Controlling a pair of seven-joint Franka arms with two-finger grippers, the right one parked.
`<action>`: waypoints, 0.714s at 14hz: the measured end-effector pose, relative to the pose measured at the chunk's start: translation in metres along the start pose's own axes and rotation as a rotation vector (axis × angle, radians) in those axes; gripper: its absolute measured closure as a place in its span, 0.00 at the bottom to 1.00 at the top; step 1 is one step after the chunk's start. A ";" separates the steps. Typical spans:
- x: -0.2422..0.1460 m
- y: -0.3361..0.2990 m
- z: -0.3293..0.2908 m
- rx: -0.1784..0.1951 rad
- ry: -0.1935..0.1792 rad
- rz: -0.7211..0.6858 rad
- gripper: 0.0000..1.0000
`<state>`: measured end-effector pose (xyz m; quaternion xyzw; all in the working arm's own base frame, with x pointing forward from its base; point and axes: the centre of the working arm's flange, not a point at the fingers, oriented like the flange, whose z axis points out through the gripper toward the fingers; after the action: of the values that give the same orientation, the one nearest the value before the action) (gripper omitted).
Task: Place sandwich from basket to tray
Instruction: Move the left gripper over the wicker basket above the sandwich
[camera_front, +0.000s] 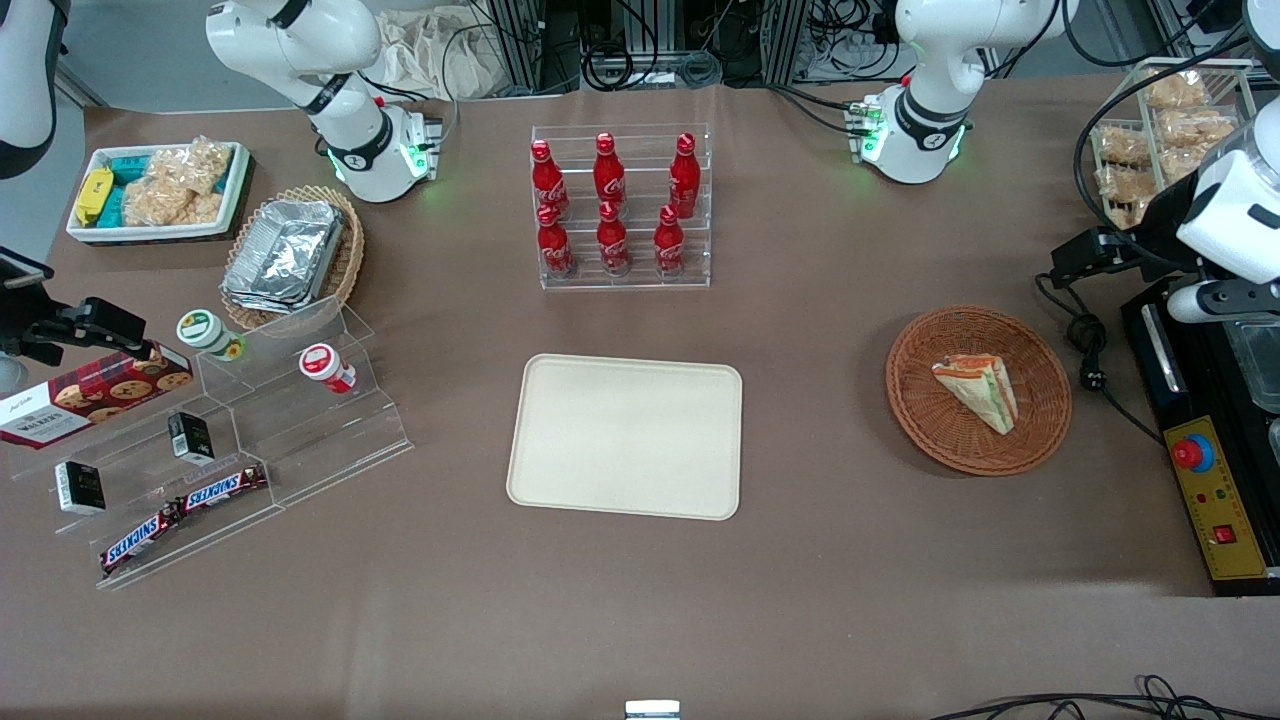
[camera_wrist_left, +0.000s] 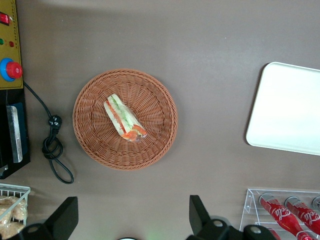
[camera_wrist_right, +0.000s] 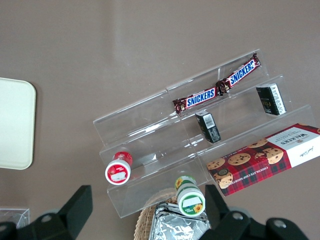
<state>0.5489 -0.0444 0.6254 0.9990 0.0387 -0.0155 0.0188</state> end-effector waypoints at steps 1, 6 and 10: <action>0.000 0.000 0.000 0.001 0.000 0.000 0.00; 0.002 -0.002 0.004 0.005 -0.010 -0.081 0.00; 0.004 -0.007 0.042 0.027 -0.083 -0.253 0.00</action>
<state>0.5515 -0.0382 0.5830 0.9847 0.1634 -0.0595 0.0050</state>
